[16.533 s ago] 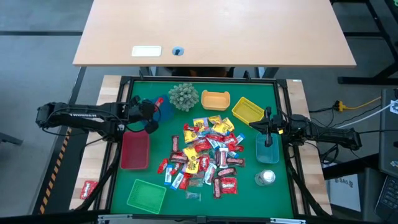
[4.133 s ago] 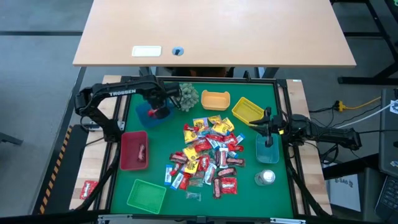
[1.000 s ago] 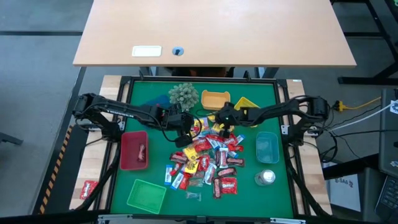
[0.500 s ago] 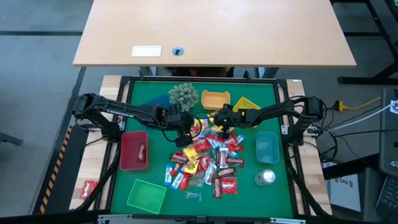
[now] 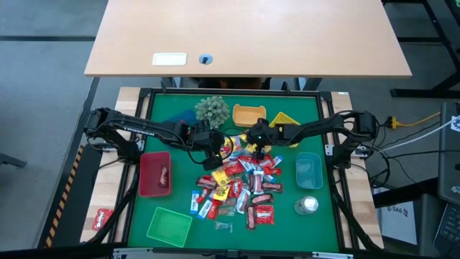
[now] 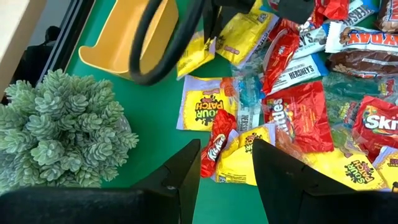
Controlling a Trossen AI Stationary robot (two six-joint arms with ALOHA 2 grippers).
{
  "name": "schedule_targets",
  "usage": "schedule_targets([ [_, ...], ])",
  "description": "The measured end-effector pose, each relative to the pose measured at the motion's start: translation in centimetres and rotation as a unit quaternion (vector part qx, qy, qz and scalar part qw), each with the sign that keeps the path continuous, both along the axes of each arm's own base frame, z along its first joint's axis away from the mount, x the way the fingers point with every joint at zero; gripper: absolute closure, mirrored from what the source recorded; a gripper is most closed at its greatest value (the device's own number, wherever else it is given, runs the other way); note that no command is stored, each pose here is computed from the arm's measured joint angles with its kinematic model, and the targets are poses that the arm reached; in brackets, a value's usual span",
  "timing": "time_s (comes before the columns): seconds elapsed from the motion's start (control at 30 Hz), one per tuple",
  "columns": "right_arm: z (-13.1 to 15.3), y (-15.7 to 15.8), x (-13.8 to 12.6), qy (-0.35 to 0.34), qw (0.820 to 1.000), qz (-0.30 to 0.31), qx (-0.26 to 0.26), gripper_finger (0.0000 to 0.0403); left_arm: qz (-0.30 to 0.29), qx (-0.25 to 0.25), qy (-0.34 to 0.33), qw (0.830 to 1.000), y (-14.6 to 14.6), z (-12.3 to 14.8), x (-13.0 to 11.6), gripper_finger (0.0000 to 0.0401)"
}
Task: Sort candy
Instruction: Put the yellow candy into the yellow bin
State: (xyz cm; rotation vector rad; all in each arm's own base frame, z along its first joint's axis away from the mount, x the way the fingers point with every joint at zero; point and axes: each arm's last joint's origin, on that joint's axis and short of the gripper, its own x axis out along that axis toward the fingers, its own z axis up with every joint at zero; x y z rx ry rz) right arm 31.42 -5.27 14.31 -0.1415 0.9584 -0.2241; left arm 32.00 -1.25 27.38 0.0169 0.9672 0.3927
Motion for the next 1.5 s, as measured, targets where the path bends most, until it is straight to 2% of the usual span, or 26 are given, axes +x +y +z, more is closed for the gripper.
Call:
schedule_targets([
  [0.33, 3.9, -0.1, 0.8, 0.01, 0.999, 0.024, -0.023, 0.0402, 0.0, -0.001, -0.007, 1.0, 0.0, 0.1, 0.1, 0.027],
  [0.67, 7.1, -0.8, 1.2, 0.074, 0.99, -0.003, -0.121, 0.0402, 0.0, -0.001, -0.012, 1.0, 0.0, 0.1, 0.2, 0.0269],
  [0.9, 8.3, -0.5, 0.6, 0.118, 0.989, 0.023, -0.083, 0.0403, 0.0, -0.001, -0.014, 1.0, 0.0, 0.1, 0.2, 0.027],
  [1.07, 9.8, -0.2, -1.4, 0.164, 0.983, 0.026, -0.073, 0.0403, 0.0, -0.001, -0.014, 1.0, 0.0, 0.1, 0.2, 0.027],
  [1.3, 12.3, 0.4, -5.2, 0.189, 0.981, -0.034, -0.035, 0.0403, 0.0, -0.002, -0.017, 1.0, 0.0, 0.2, 0.3, 0.027],
  [1.5, 12.2, 0.8, -7.5, 0.224, 0.972, -0.077, -0.008, 0.04, -0.001, -0.002, -0.019, 1.0, -0.1, 0.2, 0.3, 0.027],
])
